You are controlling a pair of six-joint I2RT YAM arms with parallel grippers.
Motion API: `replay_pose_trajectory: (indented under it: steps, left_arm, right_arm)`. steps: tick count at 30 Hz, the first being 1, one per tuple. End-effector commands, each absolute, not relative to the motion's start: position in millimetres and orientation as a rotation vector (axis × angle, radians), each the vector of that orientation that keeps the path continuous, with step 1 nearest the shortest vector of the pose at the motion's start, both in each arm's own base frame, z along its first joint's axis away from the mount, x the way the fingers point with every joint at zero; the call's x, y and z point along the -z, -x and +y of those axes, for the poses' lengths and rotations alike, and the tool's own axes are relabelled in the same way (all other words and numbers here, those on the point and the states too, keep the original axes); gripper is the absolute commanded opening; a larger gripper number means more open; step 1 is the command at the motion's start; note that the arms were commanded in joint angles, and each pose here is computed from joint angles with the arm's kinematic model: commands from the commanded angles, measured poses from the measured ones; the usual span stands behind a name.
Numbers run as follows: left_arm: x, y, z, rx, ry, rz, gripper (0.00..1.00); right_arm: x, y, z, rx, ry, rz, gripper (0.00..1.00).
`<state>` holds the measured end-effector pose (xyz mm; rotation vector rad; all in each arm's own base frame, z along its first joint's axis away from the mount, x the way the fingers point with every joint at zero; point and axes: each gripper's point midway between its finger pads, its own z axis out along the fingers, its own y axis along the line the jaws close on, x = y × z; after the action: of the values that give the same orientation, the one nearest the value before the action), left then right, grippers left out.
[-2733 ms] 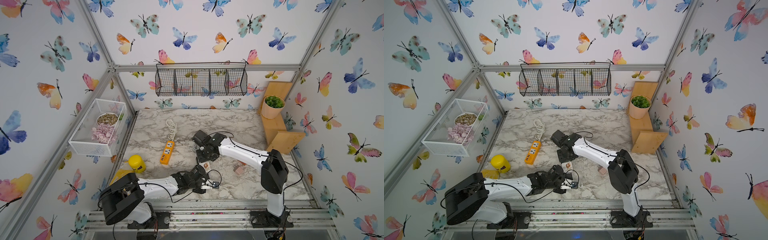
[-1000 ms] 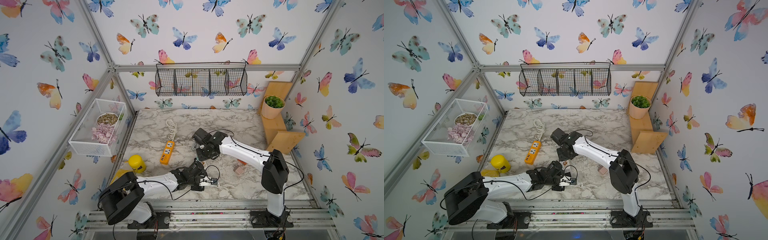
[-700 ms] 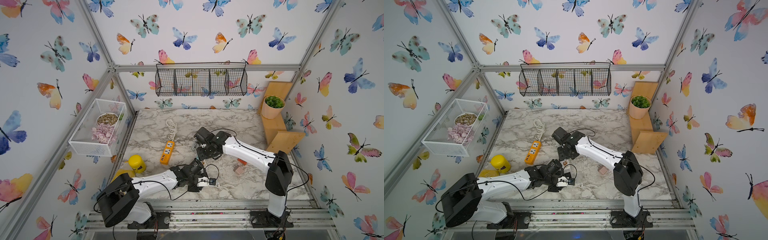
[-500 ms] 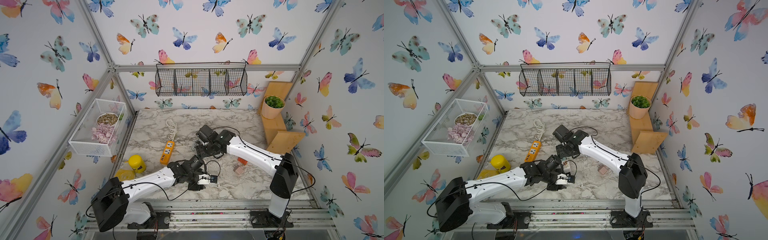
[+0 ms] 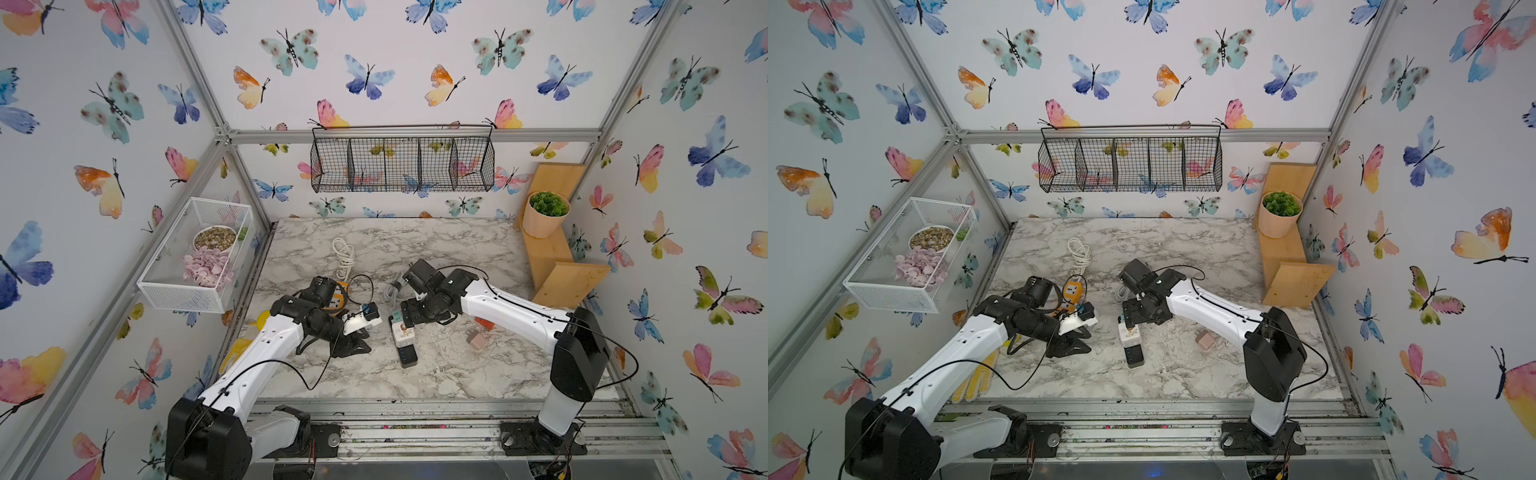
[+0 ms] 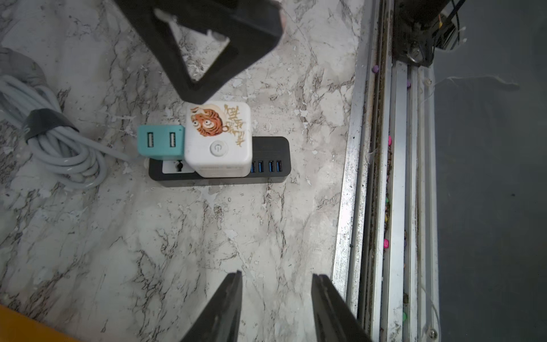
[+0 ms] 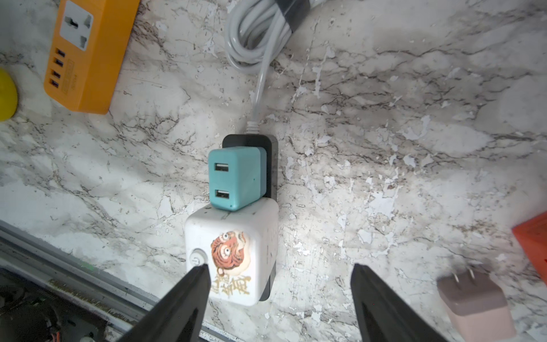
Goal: Pull the plug off the socket
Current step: Adjust the socket at the center of the board.
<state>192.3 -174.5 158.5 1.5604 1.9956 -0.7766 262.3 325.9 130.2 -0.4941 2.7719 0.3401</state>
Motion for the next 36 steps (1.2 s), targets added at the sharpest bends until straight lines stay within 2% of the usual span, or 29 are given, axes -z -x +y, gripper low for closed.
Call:
replay_pose_trajectory:
  steps: [1, 9, 22, 28, 30, 32, 36]
  left_arm:
    - [-165.5, -196.7, -168.7, 0.896, -1.392, 2.023, 0.42]
    - [-143.2, -231.9, -147.8, 0.781, -1.131, 2.166, 0.42]
    - [-139.3, -233.0, -151.1, 0.819, -1.073, 2.17, 0.42]
    - [-135.7, -232.2, -150.0, 0.814, -1.078, 2.179, 0.41]
    - [-135.5, -232.2, -150.2, 0.814, -1.081, 2.179, 0.41]
    - [-135.4, -233.1, -149.9, 0.81, -1.082, 2.179, 0.41]
    - [-134.2, -235.4, -149.1, 0.798, -1.089, 2.181, 0.41]
  right_arm:
    - [-124.7, -250.7, 338.7, -0.412, 0.563, 2.786, 0.82]
    - [-111.2, -236.8, 347.2, -0.274, 0.662, 2.797, 0.84]
    - [-85.4, -238.7, 350.0, -0.024, 0.752, 2.795, 0.86]
    - [-72.7, -241.1, 347.9, 0.033, 0.791, 2.794, 0.81]
    - [-71.0, -240.7, 349.0, 0.027, 0.803, 2.794, 0.76]
    - [-72.0, -241.1, 349.5, 0.019, 0.811, 2.783, 0.67]
    - [-76.8, -236.9, 351.7, -0.041, 0.859, 2.756, 0.39]
